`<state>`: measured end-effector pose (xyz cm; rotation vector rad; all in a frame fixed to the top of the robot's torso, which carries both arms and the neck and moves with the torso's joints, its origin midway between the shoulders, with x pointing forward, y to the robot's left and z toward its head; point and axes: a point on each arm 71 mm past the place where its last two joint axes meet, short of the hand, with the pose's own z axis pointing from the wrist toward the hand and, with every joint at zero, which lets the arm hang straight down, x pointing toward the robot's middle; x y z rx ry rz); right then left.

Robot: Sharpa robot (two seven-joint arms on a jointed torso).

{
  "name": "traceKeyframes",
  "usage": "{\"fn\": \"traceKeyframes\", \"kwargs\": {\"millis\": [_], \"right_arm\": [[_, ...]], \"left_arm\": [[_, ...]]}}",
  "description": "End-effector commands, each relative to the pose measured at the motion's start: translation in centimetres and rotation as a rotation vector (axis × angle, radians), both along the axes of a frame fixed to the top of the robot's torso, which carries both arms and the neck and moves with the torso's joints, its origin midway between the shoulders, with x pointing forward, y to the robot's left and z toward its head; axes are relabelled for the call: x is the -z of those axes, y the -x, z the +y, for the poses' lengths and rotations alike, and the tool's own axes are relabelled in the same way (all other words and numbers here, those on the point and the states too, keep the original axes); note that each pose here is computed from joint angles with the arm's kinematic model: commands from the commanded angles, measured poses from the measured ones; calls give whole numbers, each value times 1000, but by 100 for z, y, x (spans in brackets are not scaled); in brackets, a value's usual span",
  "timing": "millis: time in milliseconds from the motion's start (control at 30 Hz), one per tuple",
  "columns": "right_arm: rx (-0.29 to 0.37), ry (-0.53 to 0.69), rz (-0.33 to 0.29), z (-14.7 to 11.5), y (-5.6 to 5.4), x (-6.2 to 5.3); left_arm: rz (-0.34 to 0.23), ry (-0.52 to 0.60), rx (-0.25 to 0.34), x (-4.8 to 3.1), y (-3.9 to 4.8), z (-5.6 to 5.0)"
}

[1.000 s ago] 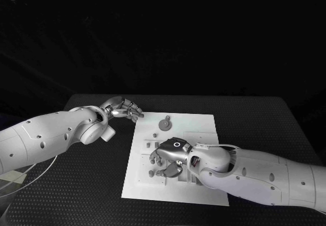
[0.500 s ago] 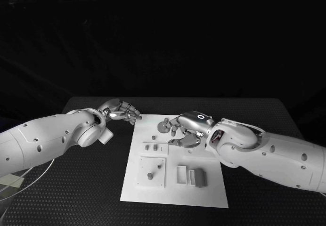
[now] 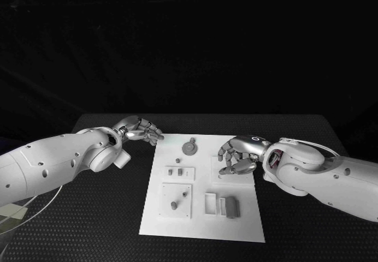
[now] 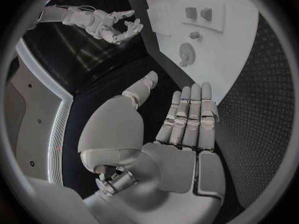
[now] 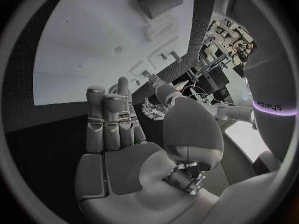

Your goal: Assemble the parts on the task board

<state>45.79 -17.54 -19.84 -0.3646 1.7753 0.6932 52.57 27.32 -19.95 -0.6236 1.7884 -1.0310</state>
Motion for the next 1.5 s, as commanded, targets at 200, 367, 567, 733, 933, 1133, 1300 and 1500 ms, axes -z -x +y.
{"fn": "traceKeyframes", "kwargs": {"millis": [200,367,567,733,933,1133,1300,1500], "right_arm": [[185,75,436,-265,150,253],[253,100,646,-341,229,377],[292,106,734,-350,308,468],[282,144,757,-335,372,549],[242,210,752,-257,418,599],[225,237,732,-176,430,623],[229,256,702,-151,431,629],[216,338,565,-135,403,595]], "left_arm": [[5,11,11,-7,-7,-25],[6,11,13,-5,-9,-34],[8,11,14,-3,-11,-37],[8,10,13,-3,-10,-31],[9,11,16,-2,-11,-42],[10,11,16,-2,-11,-38],[10,10,14,-1,-11,-32],[11,10,15,-1,-10,-29]]}}
